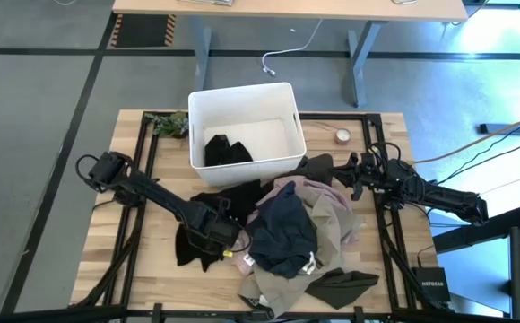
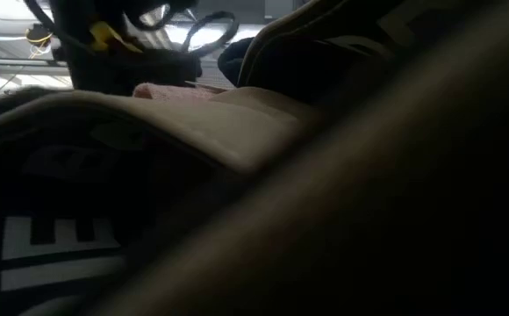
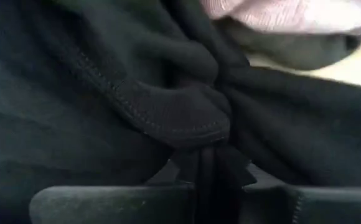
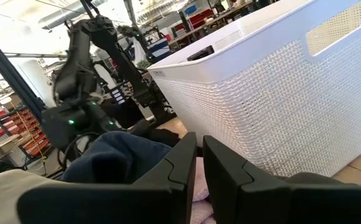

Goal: Sort clothes
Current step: Put the black jacket into the white laundry bin

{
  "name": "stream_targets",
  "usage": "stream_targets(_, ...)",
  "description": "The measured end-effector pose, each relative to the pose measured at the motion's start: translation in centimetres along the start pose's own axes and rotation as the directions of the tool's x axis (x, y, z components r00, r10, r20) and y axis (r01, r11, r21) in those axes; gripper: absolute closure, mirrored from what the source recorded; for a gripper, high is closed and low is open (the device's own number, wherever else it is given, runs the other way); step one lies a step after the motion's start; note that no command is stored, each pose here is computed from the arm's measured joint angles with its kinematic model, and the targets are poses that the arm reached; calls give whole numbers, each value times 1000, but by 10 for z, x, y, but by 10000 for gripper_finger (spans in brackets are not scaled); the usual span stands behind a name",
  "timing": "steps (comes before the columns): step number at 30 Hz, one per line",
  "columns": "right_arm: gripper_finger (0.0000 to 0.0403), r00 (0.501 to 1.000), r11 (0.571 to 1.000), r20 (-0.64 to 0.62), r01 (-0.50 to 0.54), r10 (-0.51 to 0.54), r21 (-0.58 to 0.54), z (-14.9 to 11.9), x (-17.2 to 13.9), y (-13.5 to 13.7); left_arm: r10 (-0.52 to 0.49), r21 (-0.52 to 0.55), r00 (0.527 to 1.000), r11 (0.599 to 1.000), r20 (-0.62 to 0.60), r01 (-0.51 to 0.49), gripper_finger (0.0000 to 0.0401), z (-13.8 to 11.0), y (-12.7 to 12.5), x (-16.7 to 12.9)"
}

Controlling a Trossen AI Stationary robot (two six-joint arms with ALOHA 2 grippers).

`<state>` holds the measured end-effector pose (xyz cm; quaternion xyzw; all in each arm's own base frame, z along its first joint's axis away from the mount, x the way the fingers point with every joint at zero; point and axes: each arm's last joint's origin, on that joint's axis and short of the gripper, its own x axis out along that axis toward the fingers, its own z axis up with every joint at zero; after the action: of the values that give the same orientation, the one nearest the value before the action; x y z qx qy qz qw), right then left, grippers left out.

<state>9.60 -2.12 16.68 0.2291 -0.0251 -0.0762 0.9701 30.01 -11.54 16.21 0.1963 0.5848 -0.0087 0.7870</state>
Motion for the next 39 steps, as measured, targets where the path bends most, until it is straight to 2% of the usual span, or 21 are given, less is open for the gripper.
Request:
stream_targets(3, 356, 999, 999, 11, 34, -34, 0, 0, 0, -1, 45, -3, 995, 999, 90, -44, 392, 12, 6, -21)
stream_targets(8, 356, 999, 999, -4, 53, -53, 1, -1, 1, -2, 179, -33, 967, 984, 180, -176, 384, 23, 20, -54)
stream_targets(15, 356, 996, 997, -51, 77, -76, 2, -5, 4, -4, 386, -144, 842, 922, 376, -359, 391, 32, 50, -125)
stream_targets(19, 356, 996, 997, -46, 74, -75, -22, -5, 5, -4, 530, -257, 705, 847, 472, -465, 387, 28, 76, -168)
stream_targets(24, 356, 999, 998, 10, 49, -49, -43, 1, 5, -2, 678, -390, 540, 732, 499, -559, 390, 18, 115, -206)
stream_targets(27, 356, 999, 998, 4, 53, -53, -46, 0, 5, -2, 761, -539, 373, 642, 531, -545, 389, 9, 138, -240)
stream_targets(30, 356, 999, 997, 3, 54, -54, -50, 0, 5, -2, 821, -670, 181, 551, 541, -498, 387, -1, 157, -272)
stream_targets(33, 356, 998, 998, -2, 56, -56, -37, 0, 5, -2, 841, -751, 20, 493, 541, -438, 389, -15, 171, -295)
stream_targets(35, 356, 998, 998, -1, 57, -57, -17, 0, 5, -2, 849, -781, -35, 467, 527, -416, 389, -22, 179, -302)
stream_targets(37, 356, 998, 998, 12, 57, -57, 14, 1, 5, -2, 864, -784, -30, 442, 503, -435, 387, -26, 188, -300)
stream_targets(39, 356, 998, 998, 29, 47, -48, 53, 2, 5, -1, 881, -787, -2, 422, 473, -450, 383, -28, 198, -293)
